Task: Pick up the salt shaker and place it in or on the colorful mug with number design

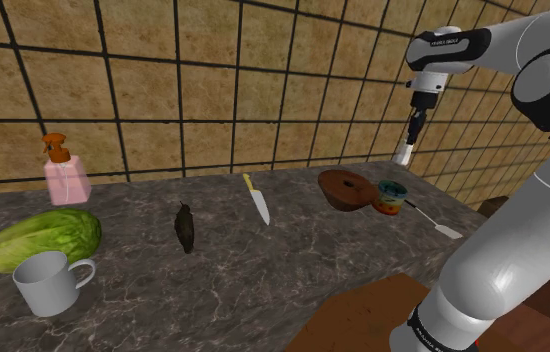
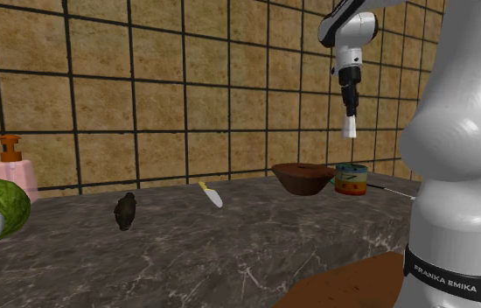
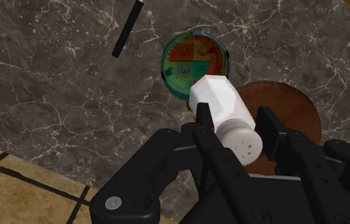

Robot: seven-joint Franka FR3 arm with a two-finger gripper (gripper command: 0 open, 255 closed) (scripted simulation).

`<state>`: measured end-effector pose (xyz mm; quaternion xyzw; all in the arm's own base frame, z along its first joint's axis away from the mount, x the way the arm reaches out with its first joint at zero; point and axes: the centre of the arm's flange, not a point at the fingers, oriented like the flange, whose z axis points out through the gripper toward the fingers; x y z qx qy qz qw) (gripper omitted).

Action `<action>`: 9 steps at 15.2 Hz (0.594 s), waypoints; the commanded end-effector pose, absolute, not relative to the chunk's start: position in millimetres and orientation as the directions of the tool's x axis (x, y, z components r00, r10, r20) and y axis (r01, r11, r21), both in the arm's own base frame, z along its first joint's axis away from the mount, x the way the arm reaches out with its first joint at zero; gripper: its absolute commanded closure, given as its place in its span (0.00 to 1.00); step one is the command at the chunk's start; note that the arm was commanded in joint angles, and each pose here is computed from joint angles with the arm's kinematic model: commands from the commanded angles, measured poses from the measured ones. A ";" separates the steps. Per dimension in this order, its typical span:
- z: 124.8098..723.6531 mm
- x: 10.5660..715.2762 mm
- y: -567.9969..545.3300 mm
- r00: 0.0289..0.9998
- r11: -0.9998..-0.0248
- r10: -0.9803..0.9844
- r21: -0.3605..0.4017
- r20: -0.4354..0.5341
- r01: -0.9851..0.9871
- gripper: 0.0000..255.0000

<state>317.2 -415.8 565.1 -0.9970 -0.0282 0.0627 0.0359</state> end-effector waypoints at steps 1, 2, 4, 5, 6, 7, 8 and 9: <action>555.9 314.3 -417.6 0.990 -0.996 0.062 -0.075 -0.123 0.053 1.00; 550.6 314.3 -417.6 0.990 -0.996 0.062 -0.075 -0.123 0.053 1.00; 540.1 314.3 -417.6 0.990 -0.996 0.062 -0.075 -0.123 0.053 1.00; 534.8 314.3 -417.6 0.990 -0.996 0.062 -0.075 -0.123 0.053 1.00; 529.5 314.3 -417.6 0.990 -0.996 0.062 -0.075 -0.123 0.053 1.00; 524.2 314.3 -417.6 0.990 -0.996 0.062 -0.075 -0.123 0.053 1.00; 518.9 314.3 -417.6 0.990 -0.996 0.062 -0.075 -0.123 0.053 1.00; 513.7 314.3 -417.6 0.990 -0.996 0.062 -0.075 -0.123 0.053 1.00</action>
